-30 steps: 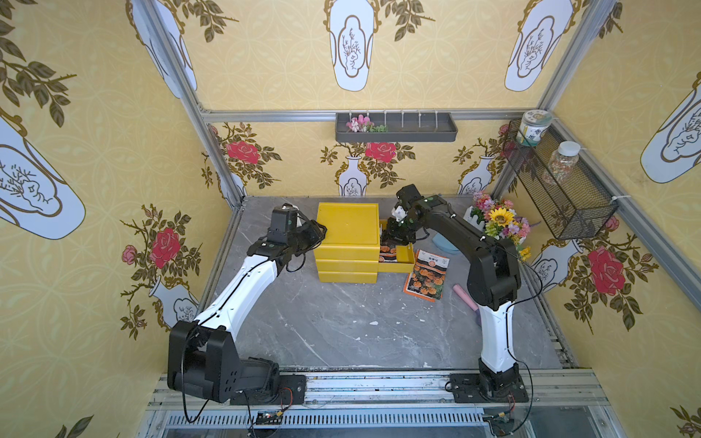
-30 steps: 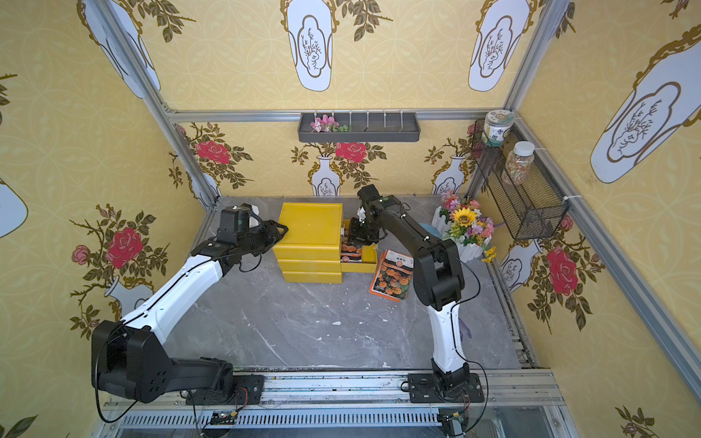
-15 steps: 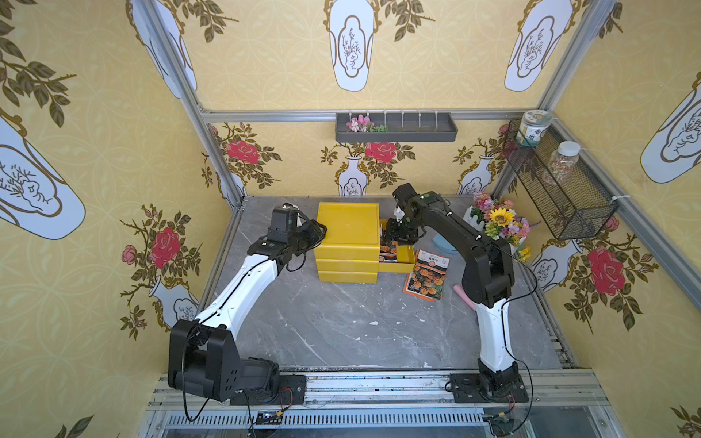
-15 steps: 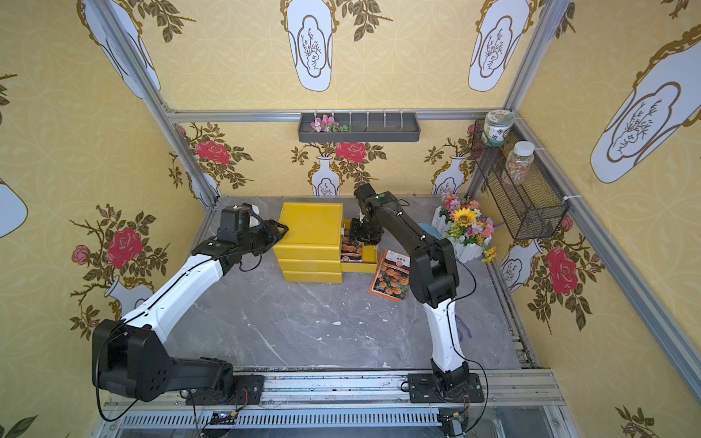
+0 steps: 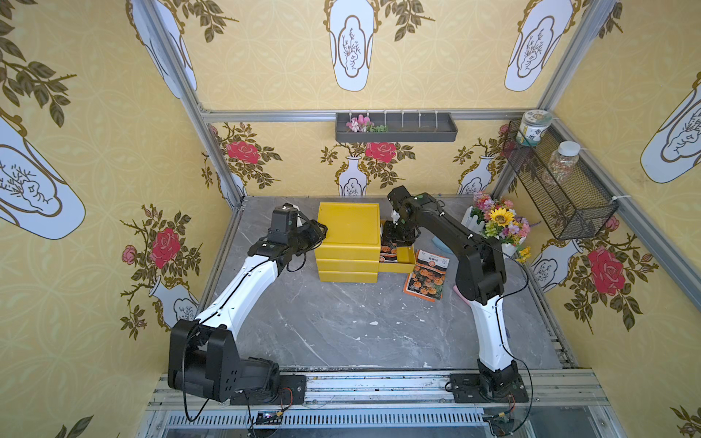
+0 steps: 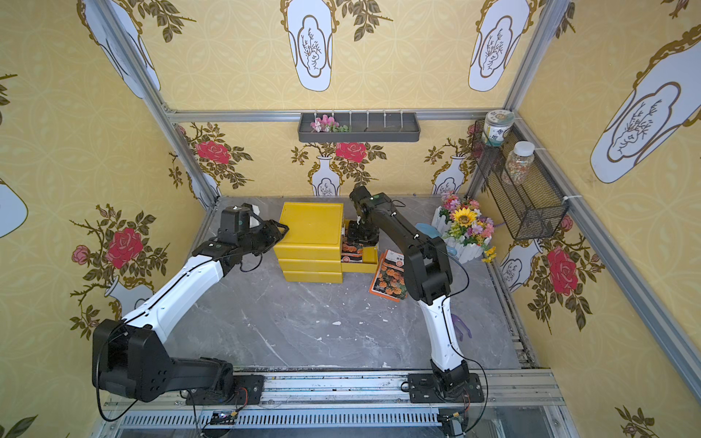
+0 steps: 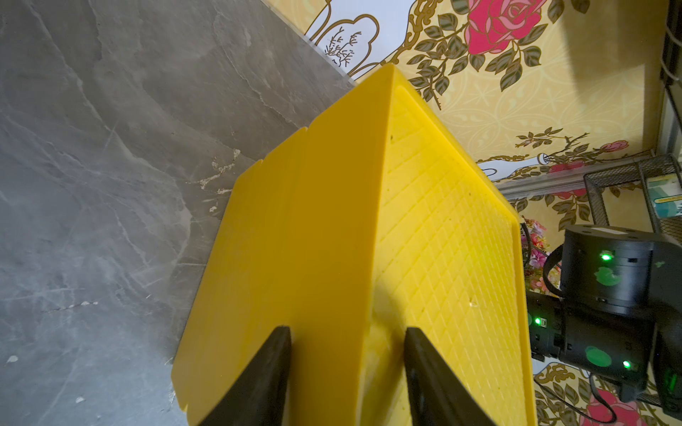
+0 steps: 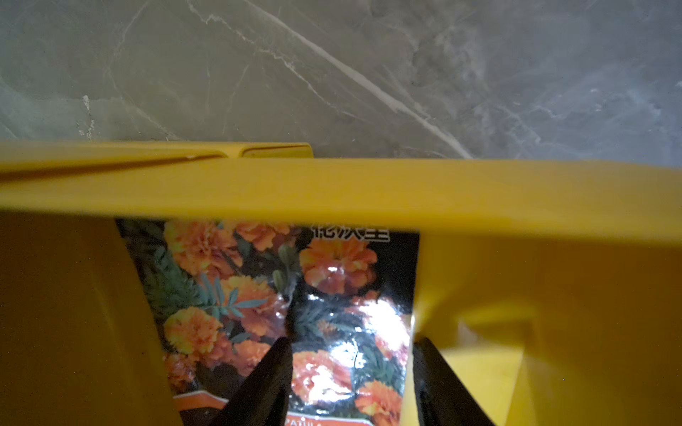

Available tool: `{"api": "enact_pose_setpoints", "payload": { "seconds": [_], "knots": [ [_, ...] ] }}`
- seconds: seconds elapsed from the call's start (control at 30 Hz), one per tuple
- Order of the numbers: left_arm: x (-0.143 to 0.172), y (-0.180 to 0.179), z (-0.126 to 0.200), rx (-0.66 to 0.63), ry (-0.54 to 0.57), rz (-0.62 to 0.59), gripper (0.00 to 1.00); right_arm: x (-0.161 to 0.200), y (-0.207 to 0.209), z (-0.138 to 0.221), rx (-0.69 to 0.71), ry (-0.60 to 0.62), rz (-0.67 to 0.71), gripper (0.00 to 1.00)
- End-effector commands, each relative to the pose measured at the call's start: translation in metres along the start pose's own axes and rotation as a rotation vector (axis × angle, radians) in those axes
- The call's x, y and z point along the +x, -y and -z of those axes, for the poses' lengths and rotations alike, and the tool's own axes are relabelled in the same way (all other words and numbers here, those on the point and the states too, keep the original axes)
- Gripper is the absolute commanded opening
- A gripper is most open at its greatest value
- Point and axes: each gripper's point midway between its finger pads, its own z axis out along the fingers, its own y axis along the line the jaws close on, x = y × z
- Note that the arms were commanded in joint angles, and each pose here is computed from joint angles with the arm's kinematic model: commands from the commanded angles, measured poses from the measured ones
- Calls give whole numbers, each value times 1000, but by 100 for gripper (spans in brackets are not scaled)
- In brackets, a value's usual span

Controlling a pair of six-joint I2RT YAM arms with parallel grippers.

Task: Take the seed bags out of the drawer
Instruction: Pick up the seed packet from the drawer.

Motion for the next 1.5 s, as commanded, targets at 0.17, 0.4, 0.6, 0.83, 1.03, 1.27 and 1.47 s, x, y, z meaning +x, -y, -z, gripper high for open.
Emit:
{"api": "enact_pose_setpoints", "payload": {
  "seconds": [0.17, 0.4, 0.6, 0.83, 1.03, 1.27, 1.47],
  "knots": [
    [32, -25, -5, -85, -133, 15, 53, 10, -10, -13, -80, -39, -49, 41],
    [34, -27, -4, -89, -135, 14, 53, 9, -17, -11, -134, -36, -74, 23],
    [34, -27, -2, -89, -131, 16, 53, 4, -21, 1, -182, -14, -89, 9],
    [32, -26, 0, -90, -120, 17, 53, -6, -23, 31, -219, 33, -78, 0],
    [30, -24, 0, -90, -115, 18, 53, -11, -9, 61, -205, 76, -62, 0],
    [27, -23, -2, -94, -115, 14, 53, -15, 32, 102, -142, 131, -34, 0],
    [24, -21, -2, -95, -113, 12, 53, -22, 81, 146, -150, 208, -91, 0]
  ]
}}
